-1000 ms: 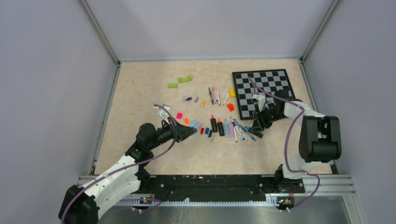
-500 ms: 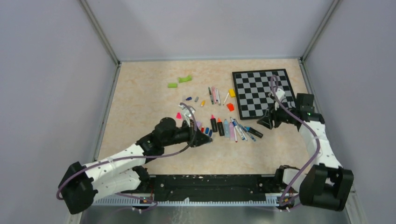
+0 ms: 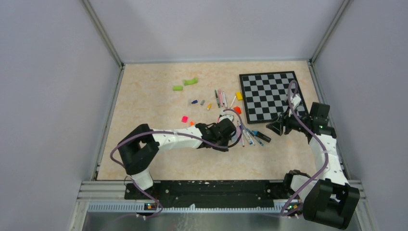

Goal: Open the pen caps
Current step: Place the pen cap at the center of the board.

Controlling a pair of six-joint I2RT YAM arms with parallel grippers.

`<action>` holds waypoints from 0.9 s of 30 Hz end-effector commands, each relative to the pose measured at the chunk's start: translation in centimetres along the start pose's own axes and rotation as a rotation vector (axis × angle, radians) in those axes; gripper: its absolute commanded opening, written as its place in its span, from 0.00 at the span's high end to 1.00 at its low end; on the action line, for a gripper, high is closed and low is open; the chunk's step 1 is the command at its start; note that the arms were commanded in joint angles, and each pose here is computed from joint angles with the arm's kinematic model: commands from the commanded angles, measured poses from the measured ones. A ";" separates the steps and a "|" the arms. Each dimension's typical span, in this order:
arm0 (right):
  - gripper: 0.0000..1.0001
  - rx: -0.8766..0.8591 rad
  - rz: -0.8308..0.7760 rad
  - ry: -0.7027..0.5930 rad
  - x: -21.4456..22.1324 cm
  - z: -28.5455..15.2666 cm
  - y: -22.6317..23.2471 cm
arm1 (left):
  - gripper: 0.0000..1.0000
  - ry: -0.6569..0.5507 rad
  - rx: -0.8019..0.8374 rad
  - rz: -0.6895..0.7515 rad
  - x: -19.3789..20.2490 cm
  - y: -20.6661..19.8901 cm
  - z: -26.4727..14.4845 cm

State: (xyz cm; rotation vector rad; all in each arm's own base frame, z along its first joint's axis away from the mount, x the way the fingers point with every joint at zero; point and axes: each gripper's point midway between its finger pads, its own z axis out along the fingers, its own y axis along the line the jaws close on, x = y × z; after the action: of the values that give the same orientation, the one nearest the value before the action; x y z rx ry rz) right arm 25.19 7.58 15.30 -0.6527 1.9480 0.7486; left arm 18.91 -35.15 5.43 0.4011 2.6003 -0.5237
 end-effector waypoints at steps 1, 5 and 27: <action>0.53 -0.003 -0.035 -0.038 -1.1 -0.2 -0.3 | 0.80 -0.008 -0.094 0.063 -1.2 0.6 0.6; 0.53 -0.001 -0.036 -0.034 -1.0 -0.1 -0.3 | 0.74 0.020 -0.150 0.119 -1.3 1.1 2.1; 0.48 0.149 -0.079 -0.025 -3.6 -2.8 -2.1 | 0.24 -0.358 0.062 0.324 -12.6 -1.0 -11.7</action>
State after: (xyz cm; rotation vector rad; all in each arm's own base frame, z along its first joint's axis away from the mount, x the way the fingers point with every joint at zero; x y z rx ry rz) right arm 25.26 6.52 15.35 -0.6142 1.9594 0.7228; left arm 22.61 -36.09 13.68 0.6738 2.3640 -0.4247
